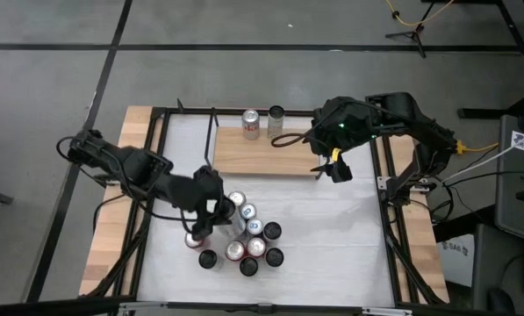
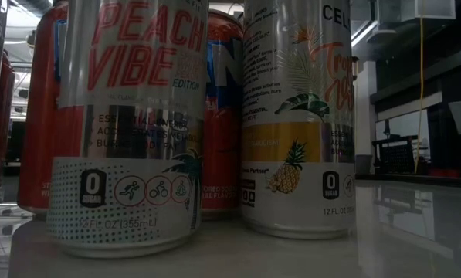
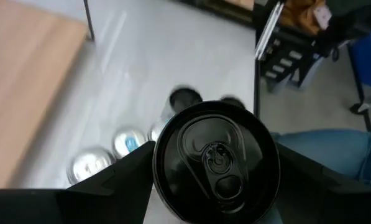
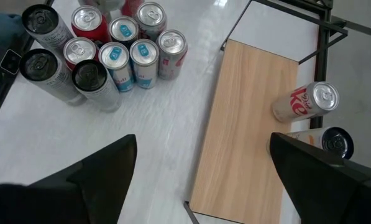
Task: Place canned beverage on shelf
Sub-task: Put the white yellow soda can onto the shelf aligned with the other white yellow soda can
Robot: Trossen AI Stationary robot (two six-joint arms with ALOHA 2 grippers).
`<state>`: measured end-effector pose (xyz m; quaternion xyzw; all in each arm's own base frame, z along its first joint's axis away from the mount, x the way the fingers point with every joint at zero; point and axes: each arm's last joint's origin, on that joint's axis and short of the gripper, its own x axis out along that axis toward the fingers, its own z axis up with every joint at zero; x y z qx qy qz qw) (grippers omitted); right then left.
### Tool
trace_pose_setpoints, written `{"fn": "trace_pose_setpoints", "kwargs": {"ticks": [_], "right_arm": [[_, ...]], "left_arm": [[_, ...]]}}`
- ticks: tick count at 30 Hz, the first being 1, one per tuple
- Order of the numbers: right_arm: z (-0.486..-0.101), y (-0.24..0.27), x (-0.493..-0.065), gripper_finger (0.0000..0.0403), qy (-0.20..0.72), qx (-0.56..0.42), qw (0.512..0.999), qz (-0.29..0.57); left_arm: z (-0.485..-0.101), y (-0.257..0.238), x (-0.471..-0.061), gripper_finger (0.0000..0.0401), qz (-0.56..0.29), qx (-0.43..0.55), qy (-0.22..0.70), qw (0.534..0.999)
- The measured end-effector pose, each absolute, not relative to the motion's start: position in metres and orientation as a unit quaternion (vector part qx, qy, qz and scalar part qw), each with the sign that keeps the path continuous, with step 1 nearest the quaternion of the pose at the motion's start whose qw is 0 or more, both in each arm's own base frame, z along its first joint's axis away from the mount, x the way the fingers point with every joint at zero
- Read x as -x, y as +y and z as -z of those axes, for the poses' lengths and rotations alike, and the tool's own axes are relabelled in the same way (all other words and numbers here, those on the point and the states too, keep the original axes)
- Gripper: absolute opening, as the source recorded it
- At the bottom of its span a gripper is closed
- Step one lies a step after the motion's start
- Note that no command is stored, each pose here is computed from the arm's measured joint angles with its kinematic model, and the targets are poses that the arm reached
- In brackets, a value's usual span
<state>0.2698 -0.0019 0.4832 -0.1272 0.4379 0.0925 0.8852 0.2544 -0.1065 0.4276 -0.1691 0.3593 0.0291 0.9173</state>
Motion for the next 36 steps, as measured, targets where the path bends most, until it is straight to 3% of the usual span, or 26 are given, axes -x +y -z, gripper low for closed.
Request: {"fn": "trace_pose_setpoints", "kwargs": {"ticks": [22,36], "right_arm": [[-0.483,-0.002,-0.27,0.0363,0.438,0.126,0.886,-0.092],[-0.483,-0.002,-0.271,0.0363,0.436,0.126,0.886,-0.092]], "left_arm": [[-0.442,0.031,-0.278,0.0257,-0.051,0.017,0.335,0.941],[-0.376,0.104,-0.347,0.0257,0.033,-0.029,0.379,0.924]]}}
